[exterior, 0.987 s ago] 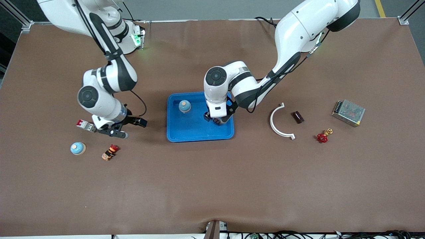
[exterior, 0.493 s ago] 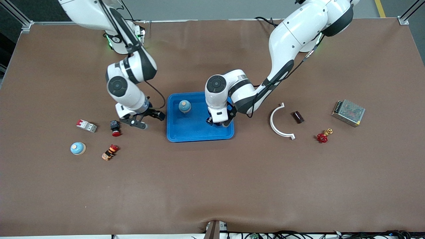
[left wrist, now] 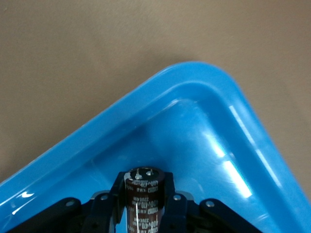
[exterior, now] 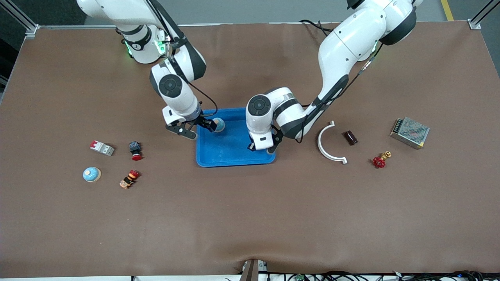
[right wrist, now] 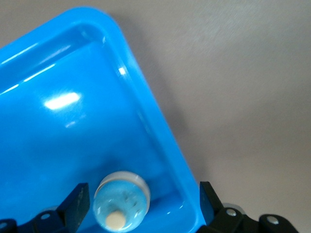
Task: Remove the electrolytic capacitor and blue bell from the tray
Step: 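Grasp the capacitor with the left gripper while the right gripper grasps the bell, then place the capacitor by the arc while the right gripper lifts the bell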
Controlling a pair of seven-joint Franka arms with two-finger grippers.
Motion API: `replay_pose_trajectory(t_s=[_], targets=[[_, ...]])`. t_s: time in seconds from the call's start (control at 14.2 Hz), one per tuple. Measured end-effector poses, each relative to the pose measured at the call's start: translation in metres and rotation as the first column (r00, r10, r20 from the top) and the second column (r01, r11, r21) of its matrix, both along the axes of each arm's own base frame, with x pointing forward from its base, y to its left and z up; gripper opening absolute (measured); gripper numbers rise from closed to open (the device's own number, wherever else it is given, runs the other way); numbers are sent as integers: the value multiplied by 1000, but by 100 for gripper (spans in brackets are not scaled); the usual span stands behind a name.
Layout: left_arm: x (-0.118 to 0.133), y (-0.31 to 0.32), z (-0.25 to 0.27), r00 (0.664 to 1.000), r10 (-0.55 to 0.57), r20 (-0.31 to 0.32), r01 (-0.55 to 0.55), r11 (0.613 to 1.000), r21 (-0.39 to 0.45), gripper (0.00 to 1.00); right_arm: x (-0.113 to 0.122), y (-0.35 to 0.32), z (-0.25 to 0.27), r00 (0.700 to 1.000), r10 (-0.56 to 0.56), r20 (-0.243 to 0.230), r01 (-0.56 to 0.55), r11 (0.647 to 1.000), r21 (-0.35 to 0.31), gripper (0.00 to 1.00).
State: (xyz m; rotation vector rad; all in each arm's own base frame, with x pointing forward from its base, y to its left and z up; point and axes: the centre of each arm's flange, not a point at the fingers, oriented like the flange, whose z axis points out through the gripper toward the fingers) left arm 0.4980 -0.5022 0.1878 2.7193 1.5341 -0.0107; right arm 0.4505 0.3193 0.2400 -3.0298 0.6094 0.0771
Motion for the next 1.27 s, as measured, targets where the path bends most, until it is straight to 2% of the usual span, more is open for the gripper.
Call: replay_pose_trajectory(t_s=[0.14, 0.35, 0.56, 0.7, 0.92, 1.27], targets=[[17, 8, 25, 1000, 18, 20, -18, 1000, -19, 34, -9, 10, -4, 1000, -2, 2, 2, 1000, 0, 100], [47, 44, 83, 1000, -1, -13, 0, 1000, -29, 34, -16, 18, -17, 1000, 3, 3, -3, 1000, -2, 100], [69, 107, 133, 992, -66, -111, 67, 998, 0, 34, -24, 27, -37, 1000, -4, 11, 4, 1000, 0, 100], [80, 162, 147, 979, -98, -179, 100, 995, 1, 34, -30, 35, -48, 1000, -7, 17, 7, 1000, 3, 100], [88, 248, 133, 961, -143, -235, 149, 989, 8, 34, -35, 41, -58, 1000, -6, 24, 6, 1000, 6, 100], [70, 340, 66, 943, -196, -268, 241, 960, 145, 34, -44, 48, -68, 1000, -11, 18, 11, 1000, 0, 100]])
